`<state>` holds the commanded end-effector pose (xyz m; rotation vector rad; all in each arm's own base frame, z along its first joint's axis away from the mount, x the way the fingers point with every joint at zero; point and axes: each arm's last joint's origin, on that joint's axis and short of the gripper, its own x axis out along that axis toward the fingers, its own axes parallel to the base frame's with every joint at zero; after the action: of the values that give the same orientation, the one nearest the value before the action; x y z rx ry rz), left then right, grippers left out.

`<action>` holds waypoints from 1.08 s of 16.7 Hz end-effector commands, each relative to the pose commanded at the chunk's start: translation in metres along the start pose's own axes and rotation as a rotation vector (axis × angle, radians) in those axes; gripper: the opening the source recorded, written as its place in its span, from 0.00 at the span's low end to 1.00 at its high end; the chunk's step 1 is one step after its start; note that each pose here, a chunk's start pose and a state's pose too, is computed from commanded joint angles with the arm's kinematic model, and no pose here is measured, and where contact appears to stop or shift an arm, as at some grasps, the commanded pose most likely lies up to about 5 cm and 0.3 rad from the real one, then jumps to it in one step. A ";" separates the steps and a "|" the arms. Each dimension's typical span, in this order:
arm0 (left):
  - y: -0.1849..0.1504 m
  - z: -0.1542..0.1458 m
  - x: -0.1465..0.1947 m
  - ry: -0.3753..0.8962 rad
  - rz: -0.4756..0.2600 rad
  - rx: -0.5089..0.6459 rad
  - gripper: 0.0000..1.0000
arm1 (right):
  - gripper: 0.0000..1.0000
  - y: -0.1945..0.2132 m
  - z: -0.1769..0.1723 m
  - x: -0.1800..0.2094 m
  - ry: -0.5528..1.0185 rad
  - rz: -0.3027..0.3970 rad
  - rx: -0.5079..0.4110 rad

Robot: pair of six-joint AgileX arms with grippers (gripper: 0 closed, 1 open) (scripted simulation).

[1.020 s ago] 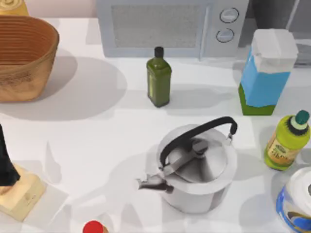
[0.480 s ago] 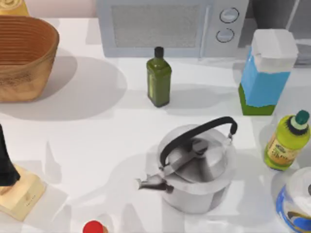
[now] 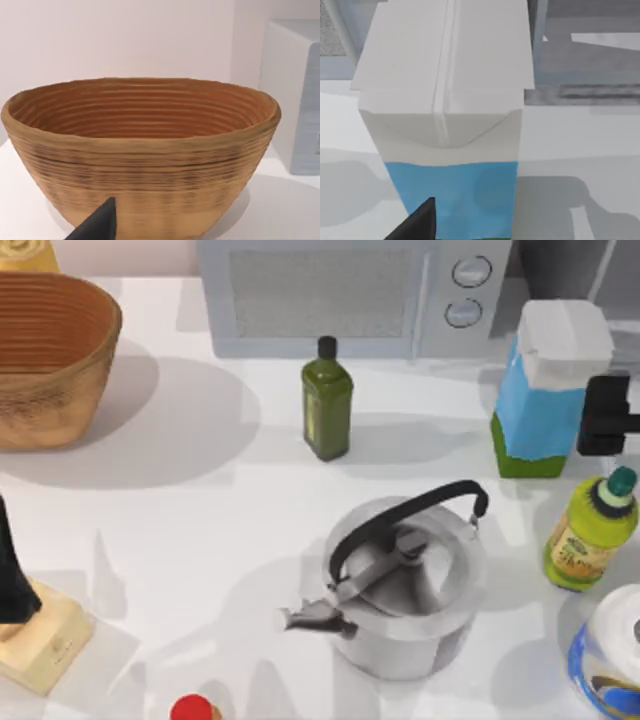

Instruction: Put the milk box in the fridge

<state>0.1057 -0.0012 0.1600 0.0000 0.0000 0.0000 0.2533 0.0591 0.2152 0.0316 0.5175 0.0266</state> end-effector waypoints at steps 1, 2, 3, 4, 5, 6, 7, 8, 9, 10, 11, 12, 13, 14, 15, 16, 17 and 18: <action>0.000 0.000 0.000 0.000 0.000 0.000 1.00 | 1.00 0.005 0.001 0.011 0.026 -0.005 -0.001; 0.000 0.000 0.000 0.000 0.000 0.000 1.00 | 1.00 0.010 0.000 0.024 0.056 -0.011 -0.004; 0.000 0.000 0.000 0.000 0.000 0.000 1.00 | 1.00 0.016 -0.001 0.038 0.088 -0.017 -0.008; 0.000 0.000 0.000 0.000 0.000 0.000 1.00 | 1.00 0.022 -0.003 0.052 0.116 -0.023 -0.013; 0.000 0.000 0.000 0.000 0.000 0.000 1.00 | 1.00 0.029 -0.004 0.064 0.137 -0.027 -0.017; 0.000 0.000 0.000 0.000 0.000 0.000 1.00 | 1.00 0.035 -0.006 0.076 0.154 -0.030 -0.020; 0.000 0.000 0.000 0.000 0.000 0.000 1.00 | 1.00 0.040 -0.007 0.085 0.166 -0.034 -0.022; 0.000 0.000 0.000 0.000 0.000 0.000 1.00 | 1.00 0.044 -0.009 0.092 0.175 -0.036 -0.022; 0.000 0.000 0.000 0.000 0.000 0.000 1.00 | 1.00 0.047 -0.009 0.098 0.181 -0.039 -0.020; 0.000 0.000 0.000 0.000 0.000 0.000 1.00 | 1.00 0.048 -0.010 0.101 0.183 -0.041 -0.017; 0.000 0.000 0.000 0.000 0.000 0.000 1.00 | 1.00 0.049 -0.010 0.103 0.183 -0.043 -0.013; 0.000 0.000 0.000 0.000 0.000 0.000 1.00 | 1.00 0.049 -0.010 0.103 0.183 -0.043 -0.013; 0.000 0.000 0.000 0.000 0.000 0.000 1.00 | 1.00 0.049 -0.010 0.103 0.183 -0.043 -0.013; 0.000 0.000 0.000 0.000 0.000 0.000 1.00 | 1.00 0.049 -0.010 0.103 0.183 -0.043 -0.013; 0.000 0.000 0.000 0.000 0.000 0.000 1.00 | 1.00 0.049 -0.010 0.103 0.183 -0.043 -0.013; 0.000 0.000 0.000 0.000 0.000 0.000 1.00 | 1.00 0.047 -0.010 0.102 0.185 -0.046 -0.012; 0.000 0.000 0.000 0.000 0.000 0.000 1.00 | 1.00 0.047 -0.010 0.103 0.184 -0.045 -0.012; 0.000 0.000 0.000 0.000 0.000 0.000 1.00 | 1.00 0.047 -0.008 0.106 0.184 -0.043 -0.013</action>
<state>0.1057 -0.0012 0.1600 0.0000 0.0000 0.0000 0.3405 0.1102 0.1576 0.0048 0.7017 -0.0092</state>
